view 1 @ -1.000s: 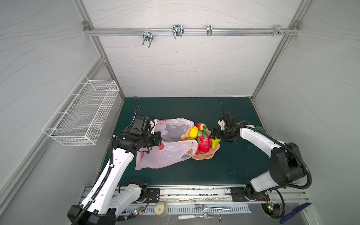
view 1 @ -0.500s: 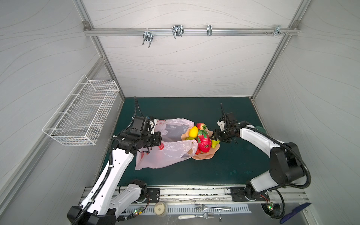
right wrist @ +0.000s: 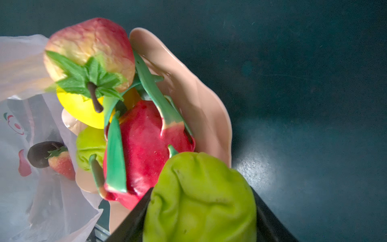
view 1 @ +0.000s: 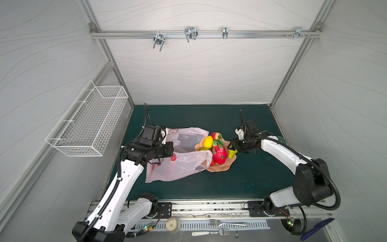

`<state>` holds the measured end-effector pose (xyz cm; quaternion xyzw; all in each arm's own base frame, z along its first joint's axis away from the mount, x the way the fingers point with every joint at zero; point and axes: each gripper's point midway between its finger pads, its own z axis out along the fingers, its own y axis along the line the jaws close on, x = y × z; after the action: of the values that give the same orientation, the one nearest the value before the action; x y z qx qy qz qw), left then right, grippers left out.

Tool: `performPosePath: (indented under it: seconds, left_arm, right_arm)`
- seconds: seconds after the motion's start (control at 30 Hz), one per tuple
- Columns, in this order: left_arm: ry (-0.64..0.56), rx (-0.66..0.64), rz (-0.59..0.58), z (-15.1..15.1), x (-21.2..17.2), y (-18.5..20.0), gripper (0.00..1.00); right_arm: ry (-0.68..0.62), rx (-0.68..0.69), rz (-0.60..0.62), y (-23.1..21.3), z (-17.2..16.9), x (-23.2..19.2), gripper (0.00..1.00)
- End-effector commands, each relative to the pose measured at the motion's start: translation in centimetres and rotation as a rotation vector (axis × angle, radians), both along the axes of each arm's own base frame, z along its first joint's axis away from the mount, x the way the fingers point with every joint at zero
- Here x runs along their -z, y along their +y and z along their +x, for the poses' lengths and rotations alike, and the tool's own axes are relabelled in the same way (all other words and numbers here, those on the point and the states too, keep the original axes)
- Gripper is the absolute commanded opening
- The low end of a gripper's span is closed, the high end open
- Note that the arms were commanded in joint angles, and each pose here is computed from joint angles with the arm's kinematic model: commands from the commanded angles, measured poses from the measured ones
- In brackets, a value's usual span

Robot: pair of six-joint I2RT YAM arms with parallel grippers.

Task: Place the fruits into the plastic bag
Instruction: 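Lower the right gripper and grasp the green pear on the plate, then carry the green pear into the bag mouth with the right gripper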

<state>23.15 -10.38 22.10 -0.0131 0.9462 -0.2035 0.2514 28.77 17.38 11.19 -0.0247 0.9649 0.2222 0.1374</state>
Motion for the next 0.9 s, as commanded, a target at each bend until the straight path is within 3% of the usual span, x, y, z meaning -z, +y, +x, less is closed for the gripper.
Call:
performPosePath:
  seconds: [0.0,0.17,0.53,0.87]
  left_arm:
    - [-0.035,-0.001,-0.002,0.2,-0.9,0.1,0.0]
    - [-0.035,-0.002,-0.004,0.2,-0.9,0.1,0.0]
    - [-0.038,0.0,-0.006,0.2,-1.0,0.1,0.0]
    - [-0.032,0.0,-0.012,0.1,-0.8,0.0,0.0]
  right_arm:
    - [-0.013,-0.004,0.029,-0.1,-0.6,-2.1,0.47]
    - [-0.056,0.03,0.053,-0.4,-0.7,-4.4,0.46]
    - [-0.091,0.119,0.248,1.3,-0.3,-7.5,0.42]
    - [0.013,0.213,0.469,4.1,0.5,-7.9,0.39]
